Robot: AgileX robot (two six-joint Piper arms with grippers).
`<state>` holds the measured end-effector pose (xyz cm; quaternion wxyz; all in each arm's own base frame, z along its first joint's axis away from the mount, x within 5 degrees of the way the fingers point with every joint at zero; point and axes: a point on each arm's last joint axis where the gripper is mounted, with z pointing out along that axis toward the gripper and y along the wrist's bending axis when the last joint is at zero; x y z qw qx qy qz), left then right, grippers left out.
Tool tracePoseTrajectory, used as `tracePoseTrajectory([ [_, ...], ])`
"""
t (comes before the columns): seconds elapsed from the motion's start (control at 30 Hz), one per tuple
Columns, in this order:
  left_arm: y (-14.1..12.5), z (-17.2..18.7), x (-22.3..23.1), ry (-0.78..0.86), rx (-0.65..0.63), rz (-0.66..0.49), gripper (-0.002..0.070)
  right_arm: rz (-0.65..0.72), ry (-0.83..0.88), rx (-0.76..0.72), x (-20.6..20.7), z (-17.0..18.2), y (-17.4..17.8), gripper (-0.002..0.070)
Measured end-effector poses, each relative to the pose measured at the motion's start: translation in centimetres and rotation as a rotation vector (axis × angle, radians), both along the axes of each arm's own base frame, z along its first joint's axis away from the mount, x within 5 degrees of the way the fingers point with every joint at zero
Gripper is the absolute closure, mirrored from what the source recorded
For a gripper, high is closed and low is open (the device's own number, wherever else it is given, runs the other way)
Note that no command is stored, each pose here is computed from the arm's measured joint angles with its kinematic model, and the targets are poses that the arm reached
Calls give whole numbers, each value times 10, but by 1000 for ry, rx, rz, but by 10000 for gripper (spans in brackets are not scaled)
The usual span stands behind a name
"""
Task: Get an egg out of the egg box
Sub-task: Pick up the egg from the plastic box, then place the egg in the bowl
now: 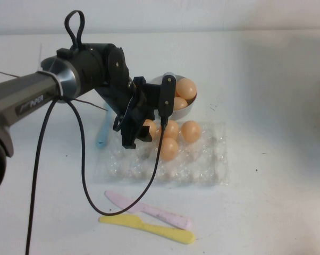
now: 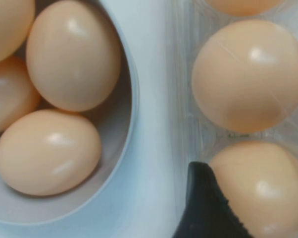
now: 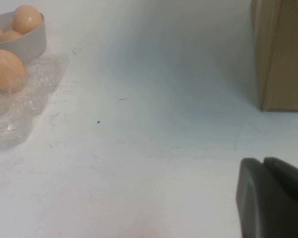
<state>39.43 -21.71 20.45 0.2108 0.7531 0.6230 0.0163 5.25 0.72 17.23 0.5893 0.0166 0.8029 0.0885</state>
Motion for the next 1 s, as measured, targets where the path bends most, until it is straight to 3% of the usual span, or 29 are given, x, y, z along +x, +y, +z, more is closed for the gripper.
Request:
tracePoseTrajectory([
  [0.33,-1,6,0,22,1,-1,323,0,0,0,0,0,0,694],
  [0.77,-4,53,4,50,-14,37,325,0,0,0,0,0,0,694],
  [1.0,-10,66,19,-84,-128,147,326,0,0,0,0,0,0,694],
])
